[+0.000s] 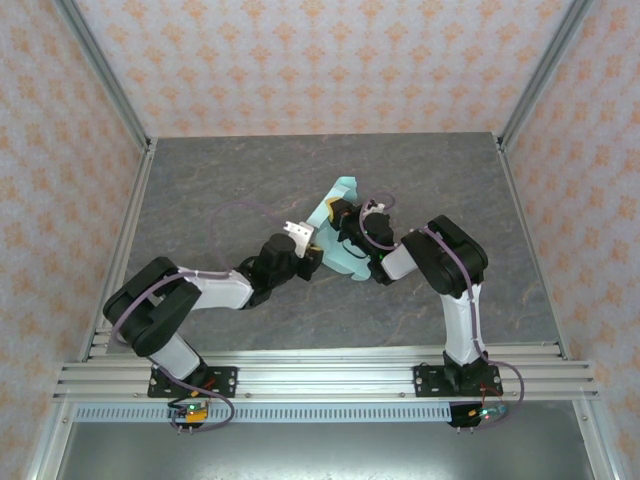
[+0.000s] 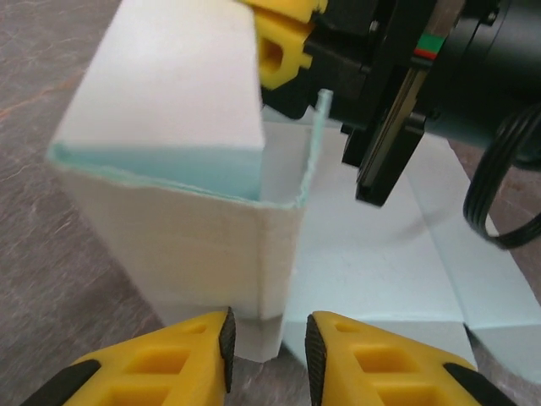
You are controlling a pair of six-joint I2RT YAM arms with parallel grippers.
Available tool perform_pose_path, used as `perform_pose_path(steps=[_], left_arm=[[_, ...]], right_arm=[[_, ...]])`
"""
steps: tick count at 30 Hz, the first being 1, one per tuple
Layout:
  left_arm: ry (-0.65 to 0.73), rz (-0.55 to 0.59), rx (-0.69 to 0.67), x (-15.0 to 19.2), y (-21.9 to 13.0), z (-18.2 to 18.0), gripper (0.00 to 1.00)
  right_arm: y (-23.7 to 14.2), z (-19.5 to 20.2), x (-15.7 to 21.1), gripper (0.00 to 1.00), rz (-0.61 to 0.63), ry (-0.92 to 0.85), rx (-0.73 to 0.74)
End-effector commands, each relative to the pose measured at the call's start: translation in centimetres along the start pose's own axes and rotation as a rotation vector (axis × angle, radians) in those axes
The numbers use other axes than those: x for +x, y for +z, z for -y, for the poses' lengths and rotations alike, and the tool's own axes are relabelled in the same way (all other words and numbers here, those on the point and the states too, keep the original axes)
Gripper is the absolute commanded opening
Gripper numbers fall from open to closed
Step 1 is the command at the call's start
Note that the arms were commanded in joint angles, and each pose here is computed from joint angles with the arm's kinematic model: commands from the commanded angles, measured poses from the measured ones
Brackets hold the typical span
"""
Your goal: Fold the paper box
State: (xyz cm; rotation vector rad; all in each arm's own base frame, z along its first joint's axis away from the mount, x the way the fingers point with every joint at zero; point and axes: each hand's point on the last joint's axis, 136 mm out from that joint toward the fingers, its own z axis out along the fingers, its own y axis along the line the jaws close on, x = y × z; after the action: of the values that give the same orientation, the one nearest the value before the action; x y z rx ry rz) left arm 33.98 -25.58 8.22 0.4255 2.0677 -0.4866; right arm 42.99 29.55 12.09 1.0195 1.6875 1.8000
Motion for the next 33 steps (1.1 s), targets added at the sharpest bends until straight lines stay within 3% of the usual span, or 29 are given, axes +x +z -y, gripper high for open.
perform_pose_path(steps=[1,6,11,13,20,23,33], left_arm=[[-0.005,0.055,-0.025,-2.1,0.9,0.2,0.31],[-0.056,0.042,-0.151,-1.6,1.9,-1.9,0.31],[-0.105,0.050,-0.276,-0.9,2.1,-4.2,0.41],[-0.108,0.051,-0.292,-0.9,2.1,-4.4,0.48],[-0.086,0.066,-0.339,-2.4,3.0,-4.8,0.49],[-0.091,0.077,-0.334,-3.2,3.7,-4.6,0.46],[-0.107,0.081,-0.352,-3.7,4.8,-4.7,0.21]], right_arm=[[0.0,0.9,1.2,0.10,-0.017,0.008,0.041],[-0.6,1.2,1.3,0.09,0.019,0.017,0.049],[-1.5,0.9,0.7,0.09,0.071,0.004,0.070],[-1.7,0.5,0.7,0.09,0.078,-0.006,0.074],[-2.0,0.4,0.9,0.09,0.098,-0.002,0.084],[-1.7,0.8,1.0,0.09,0.099,-0.004,0.097],[-2.4,2.6,1.1,0.10,0.098,-0.036,0.150]])
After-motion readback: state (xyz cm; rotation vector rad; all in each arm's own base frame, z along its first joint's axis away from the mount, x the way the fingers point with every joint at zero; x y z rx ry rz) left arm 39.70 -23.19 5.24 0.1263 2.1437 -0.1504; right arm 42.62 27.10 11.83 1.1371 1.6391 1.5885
